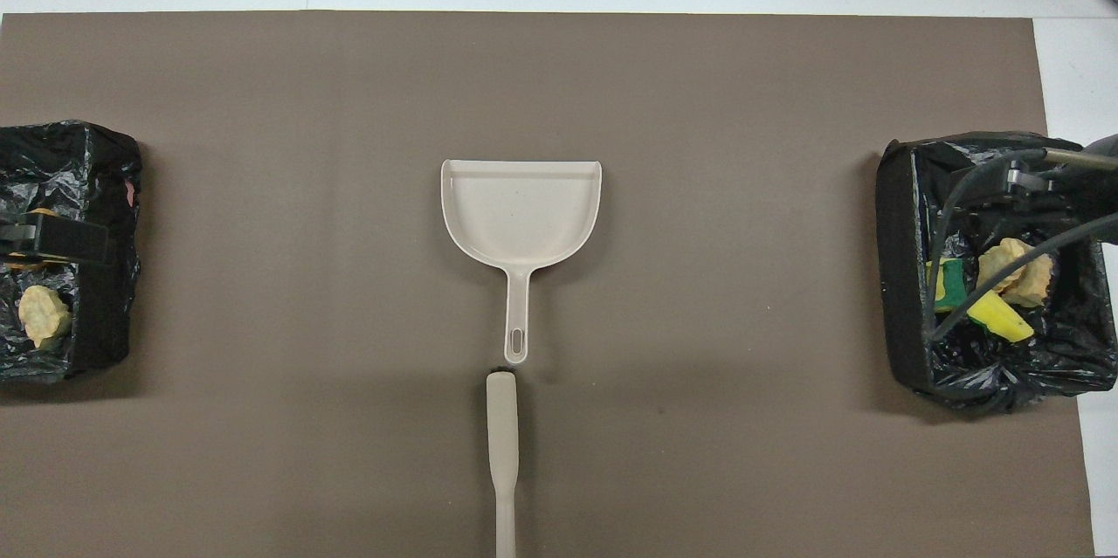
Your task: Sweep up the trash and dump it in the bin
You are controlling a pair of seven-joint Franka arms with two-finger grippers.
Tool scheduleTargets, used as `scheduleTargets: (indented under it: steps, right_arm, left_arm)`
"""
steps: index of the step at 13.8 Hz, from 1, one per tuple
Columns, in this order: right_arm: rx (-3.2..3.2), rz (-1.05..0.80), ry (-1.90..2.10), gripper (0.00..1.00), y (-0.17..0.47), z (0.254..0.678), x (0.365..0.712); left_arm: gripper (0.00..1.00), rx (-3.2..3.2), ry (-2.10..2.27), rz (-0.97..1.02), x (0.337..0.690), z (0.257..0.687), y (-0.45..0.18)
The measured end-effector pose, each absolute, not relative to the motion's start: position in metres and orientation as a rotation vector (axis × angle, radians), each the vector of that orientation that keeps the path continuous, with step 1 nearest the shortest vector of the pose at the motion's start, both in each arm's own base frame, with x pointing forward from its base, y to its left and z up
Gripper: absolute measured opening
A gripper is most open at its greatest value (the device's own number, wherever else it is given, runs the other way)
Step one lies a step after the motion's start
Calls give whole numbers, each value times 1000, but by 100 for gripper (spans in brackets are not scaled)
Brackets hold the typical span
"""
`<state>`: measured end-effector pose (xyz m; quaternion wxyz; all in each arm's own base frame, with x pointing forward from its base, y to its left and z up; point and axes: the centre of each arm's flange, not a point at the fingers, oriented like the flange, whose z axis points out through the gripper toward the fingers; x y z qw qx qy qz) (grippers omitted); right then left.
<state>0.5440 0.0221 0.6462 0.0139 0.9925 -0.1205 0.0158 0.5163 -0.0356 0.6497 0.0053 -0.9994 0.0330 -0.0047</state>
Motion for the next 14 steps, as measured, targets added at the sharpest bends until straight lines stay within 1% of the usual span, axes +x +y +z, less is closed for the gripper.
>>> scheduleTargets:
  steps: [14]
  right_arm:
    - [3088,44,-388,100,17,646,544]
  left_arm:
    - [100,-3129,100,-20,516,651,-36]
